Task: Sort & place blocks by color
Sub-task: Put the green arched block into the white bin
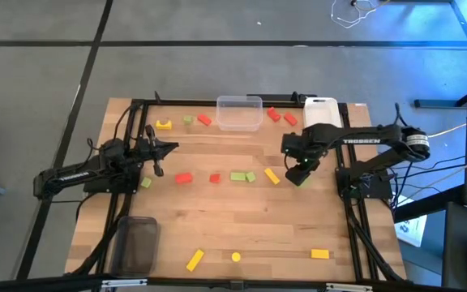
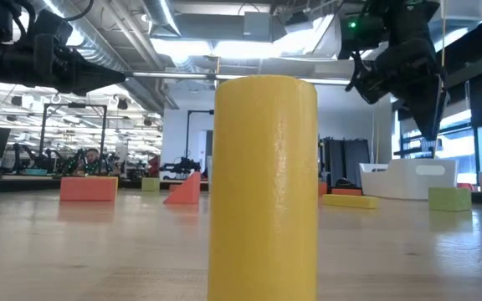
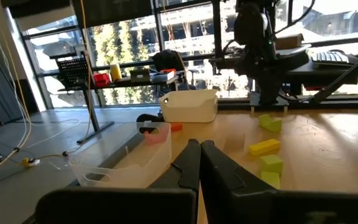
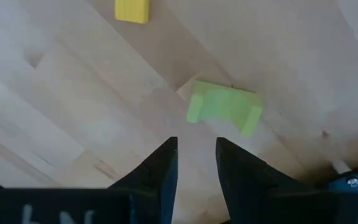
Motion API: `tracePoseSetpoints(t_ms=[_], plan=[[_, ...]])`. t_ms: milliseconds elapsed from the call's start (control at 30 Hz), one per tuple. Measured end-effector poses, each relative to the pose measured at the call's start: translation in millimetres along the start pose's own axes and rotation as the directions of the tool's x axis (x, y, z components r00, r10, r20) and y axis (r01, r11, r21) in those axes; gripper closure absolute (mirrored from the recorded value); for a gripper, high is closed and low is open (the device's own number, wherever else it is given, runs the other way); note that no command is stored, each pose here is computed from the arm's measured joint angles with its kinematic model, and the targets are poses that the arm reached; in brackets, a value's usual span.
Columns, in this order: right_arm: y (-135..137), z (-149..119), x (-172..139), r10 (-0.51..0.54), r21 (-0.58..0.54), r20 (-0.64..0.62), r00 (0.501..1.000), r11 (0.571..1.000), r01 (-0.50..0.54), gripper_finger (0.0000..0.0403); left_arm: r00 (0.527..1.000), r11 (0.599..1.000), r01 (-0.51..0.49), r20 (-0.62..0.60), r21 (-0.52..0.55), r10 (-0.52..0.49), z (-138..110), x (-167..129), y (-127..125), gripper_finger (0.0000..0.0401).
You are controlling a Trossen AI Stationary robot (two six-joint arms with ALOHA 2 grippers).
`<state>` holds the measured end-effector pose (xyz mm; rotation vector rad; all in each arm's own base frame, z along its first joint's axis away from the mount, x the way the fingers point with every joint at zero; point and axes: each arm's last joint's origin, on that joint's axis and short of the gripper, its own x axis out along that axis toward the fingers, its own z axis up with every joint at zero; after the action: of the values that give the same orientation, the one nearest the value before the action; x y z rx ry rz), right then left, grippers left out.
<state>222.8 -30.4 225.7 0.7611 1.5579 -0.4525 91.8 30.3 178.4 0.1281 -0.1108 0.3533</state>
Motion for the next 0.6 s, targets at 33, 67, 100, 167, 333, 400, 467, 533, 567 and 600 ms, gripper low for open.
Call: tracePoseSetpoints(t_ms=[33, 67, 100, 167, 333, 400, 467, 533, 567, 600], plan=[[1.9, 0.6, 2.8, -0.008, 0.011, -0.011, 1.000, 1.000, 0.008, 0.0293, 1.000, 1.000, 0.001, 0.000, -0.001, -0.001, -0.1, 0.0, 0.0, 0.0401], [3.8, 1.2, 5.7, -0.016, 0.014, -0.022, 1.000, 1.000, 0.017, 0.0293, 1.000, 1.000, 0.002, 0.000, -0.005, -0.002, -0.1, 0.0, -0.1, 0.0401], [5.6, 1.6, 8.5, -0.024, 0.022, -0.032, 0.999, 0.999, 0.025, 0.0293, 1.000, 1.000, 0.007, 0.001, -0.013, -0.007, 0.0, 0.0, -0.2, 0.0401], [8.9, 3.1, 14.3, -0.040, 0.023, -0.053, 0.998, 0.999, 0.041, 0.0293, 1.000, 1.000, 0.017, 0.000, -0.023, -0.017, -0.2, 0.0, -0.5, 0.0401], [14.4, 8.2, 27.6, -0.101, 0.035, -0.066, 0.993, 0.994, 0.104, 0.0293, 0.998, 0.997, 0.068, 0.002, -0.023, -0.068, -0.4, -0.1, -2.0, 0.0401], [15.2, 10.4, 32.4, -0.132, 0.032, -0.069, 0.989, 0.990, 0.135, 0.0293, 0.997, 0.997, 0.071, -0.002, -0.024, -0.071, -0.8, 0.0, -2.1, 0.0401], [15.6, 12.6, 36.9, -0.152, 0.035, -0.079, 0.985, 0.987, 0.155, 0.0293, 0.997, 0.997, 0.074, -0.004, -0.023, -0.074, -0.9, 0.0, -2.2, 0.0401], [16.1, 14.6, 40.9, -0.161, 0.049, -0.091, 0.983, 0.985, 0.166, 0.0293, 0.997, 0.997, 0.074, -0.006, -0.024, -0.074, -1.2, 0.0, -2.3, 0.0401], [16.4, 15.7, 43.0, -0.165, 0.051, -0.096, 0.982, 0.984, 0.171, 0.0293, 0.997, 0.997, 0.074, -0.007, -0.024, -0.074, -1.3, 0.0, -2.3, 0.0401], [16.8, 16.8, 44.9, -0.168, 0.051, -0.099, 0.981, 0.984, 0.173, 0.0293, 0.997, 0.997, 0.076, -0.007, -0.024, -0.076, -1.3, 0.0, -2.3, 0.0401]])
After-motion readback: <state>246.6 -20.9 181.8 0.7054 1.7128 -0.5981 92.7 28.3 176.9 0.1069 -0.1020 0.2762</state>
